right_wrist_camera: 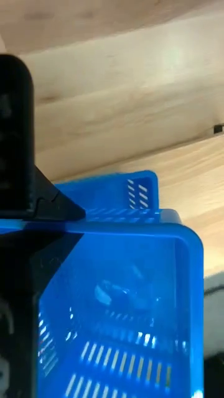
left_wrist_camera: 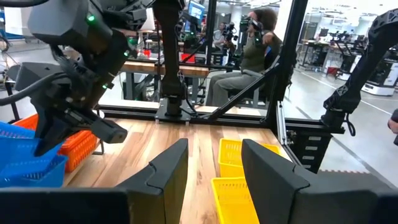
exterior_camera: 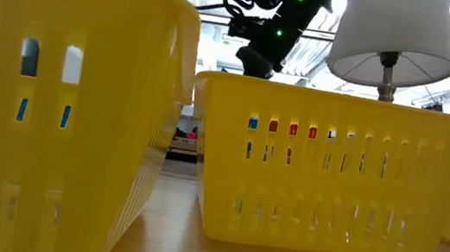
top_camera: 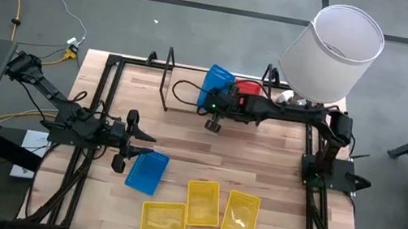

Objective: Stack baskets on shelf by color
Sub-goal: Stack the right blue bin on top of the other blue bin on the shelf, then stack the blue bin on top of the other blue bins on the shelf

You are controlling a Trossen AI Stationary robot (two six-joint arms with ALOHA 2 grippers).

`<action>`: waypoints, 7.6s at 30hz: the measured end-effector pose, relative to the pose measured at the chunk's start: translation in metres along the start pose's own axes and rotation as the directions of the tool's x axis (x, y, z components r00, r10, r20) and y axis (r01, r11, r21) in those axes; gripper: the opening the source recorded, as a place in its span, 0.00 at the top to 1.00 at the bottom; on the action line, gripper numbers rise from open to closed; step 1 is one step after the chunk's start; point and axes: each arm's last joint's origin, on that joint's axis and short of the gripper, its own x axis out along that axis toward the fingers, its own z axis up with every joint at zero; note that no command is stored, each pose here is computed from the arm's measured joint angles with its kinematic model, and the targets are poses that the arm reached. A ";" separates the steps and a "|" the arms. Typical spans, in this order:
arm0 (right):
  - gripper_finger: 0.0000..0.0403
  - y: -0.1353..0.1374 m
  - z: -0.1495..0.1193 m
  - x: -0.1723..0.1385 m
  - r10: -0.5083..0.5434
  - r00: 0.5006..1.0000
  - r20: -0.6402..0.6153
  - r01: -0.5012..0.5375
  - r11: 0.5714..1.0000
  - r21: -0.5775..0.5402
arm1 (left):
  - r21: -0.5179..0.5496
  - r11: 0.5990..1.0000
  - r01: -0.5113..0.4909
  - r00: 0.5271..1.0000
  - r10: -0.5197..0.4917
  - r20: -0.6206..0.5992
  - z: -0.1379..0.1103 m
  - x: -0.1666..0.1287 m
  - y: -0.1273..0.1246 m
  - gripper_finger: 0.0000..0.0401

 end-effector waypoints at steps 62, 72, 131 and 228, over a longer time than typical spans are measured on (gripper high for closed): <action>0.55 0.098 -0.089 -0.134 0.162 0.971 -0.175 -0.184 0.975 -0.121 | -0.026 0.996 0.082 0.996 -0.083 -0.042 -0.006 -0.009 -0.016 0.65; 0.55 0.094 -0.175 -0.145 0.319 0.878 0.356 -0.377 0.920 0.106 | 0.027 0.999 0.026 0.999 -0.026 -0.022 -0.004 -0.009 -0.015 0.65; 0.55 0.102 -0.187 -0.139 0.362 0.420 0.832 -0.430 0.887 -0.168 | 0.074 0.954 0.291 0.897 -0.245 -0.369 -0.019 0.032 -0.079 0.65; 0.55 0.103 -0.191 -0.133 0.349 0.498 0.794 -0.387 0.909 -0.156 | 0.559 0.821 -0.113 0.448 0.545 -0.709 0.010 0.250 0.169 1.00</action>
